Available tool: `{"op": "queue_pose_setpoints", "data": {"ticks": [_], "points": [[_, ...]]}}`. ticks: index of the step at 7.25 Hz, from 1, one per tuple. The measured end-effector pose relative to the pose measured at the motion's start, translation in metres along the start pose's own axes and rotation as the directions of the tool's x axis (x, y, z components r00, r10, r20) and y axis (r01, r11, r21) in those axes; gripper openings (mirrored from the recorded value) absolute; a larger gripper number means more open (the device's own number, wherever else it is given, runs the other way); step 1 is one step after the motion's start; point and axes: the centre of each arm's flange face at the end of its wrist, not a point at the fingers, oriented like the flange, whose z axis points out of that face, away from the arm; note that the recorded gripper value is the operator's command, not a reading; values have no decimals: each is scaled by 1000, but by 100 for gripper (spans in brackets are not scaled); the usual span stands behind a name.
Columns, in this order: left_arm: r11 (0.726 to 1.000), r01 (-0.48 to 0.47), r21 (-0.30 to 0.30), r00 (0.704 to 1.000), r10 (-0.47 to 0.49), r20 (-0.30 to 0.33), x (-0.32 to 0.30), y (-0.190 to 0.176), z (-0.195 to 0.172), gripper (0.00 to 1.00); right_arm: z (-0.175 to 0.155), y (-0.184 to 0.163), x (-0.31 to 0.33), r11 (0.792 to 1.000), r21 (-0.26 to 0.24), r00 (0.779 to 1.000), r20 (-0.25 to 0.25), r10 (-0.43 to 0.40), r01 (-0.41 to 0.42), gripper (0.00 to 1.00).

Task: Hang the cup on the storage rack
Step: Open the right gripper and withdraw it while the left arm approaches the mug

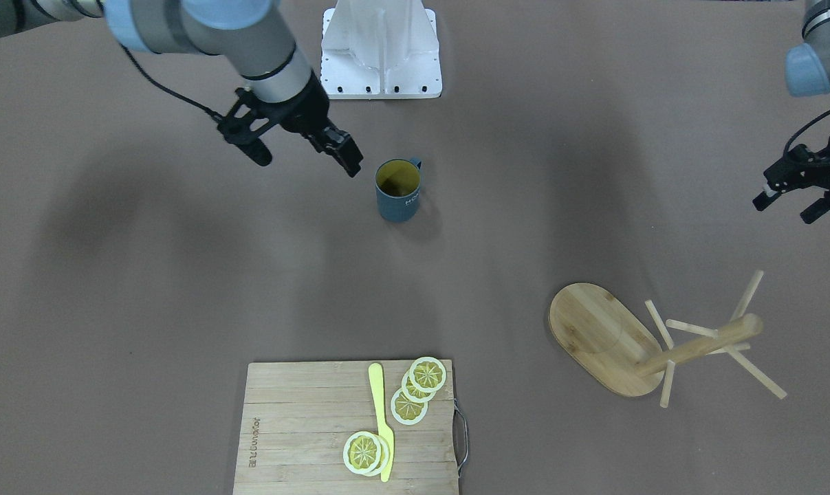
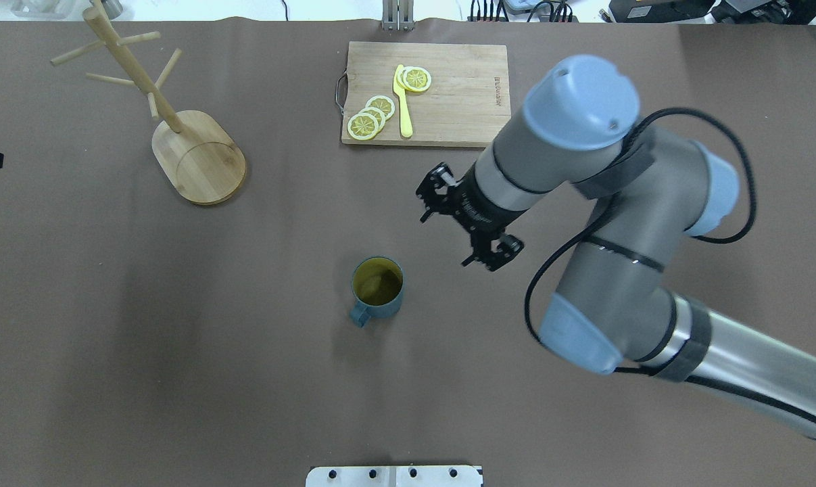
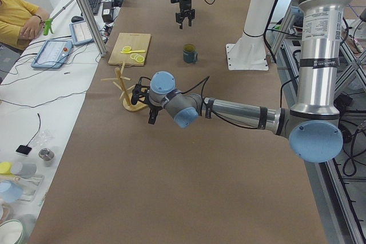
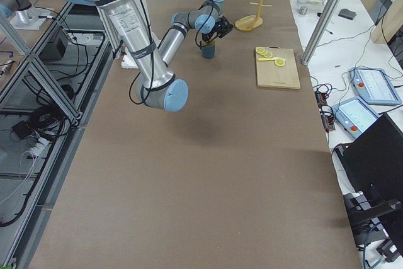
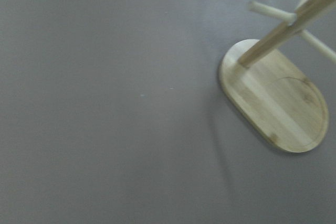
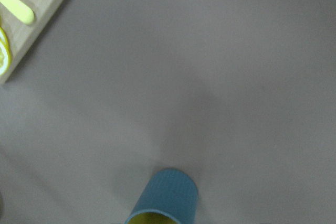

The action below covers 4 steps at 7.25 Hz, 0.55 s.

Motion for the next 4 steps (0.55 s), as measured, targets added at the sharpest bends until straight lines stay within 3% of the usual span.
{"op": "queue_pose_setpoints", "data": {"ticks": [2, 4], "points": [[995, -95, 35, 994, 97, -57, 99, 14, 26, 97, -55, -100, 37, 995, 44, 996, 2, -91, 90, 100], [976, -202, 83, 974, 209, -89, 192, 47, 60, 97, -84, -180, 86, 973, 113, 979, -37, -199, 202, 100]]}}
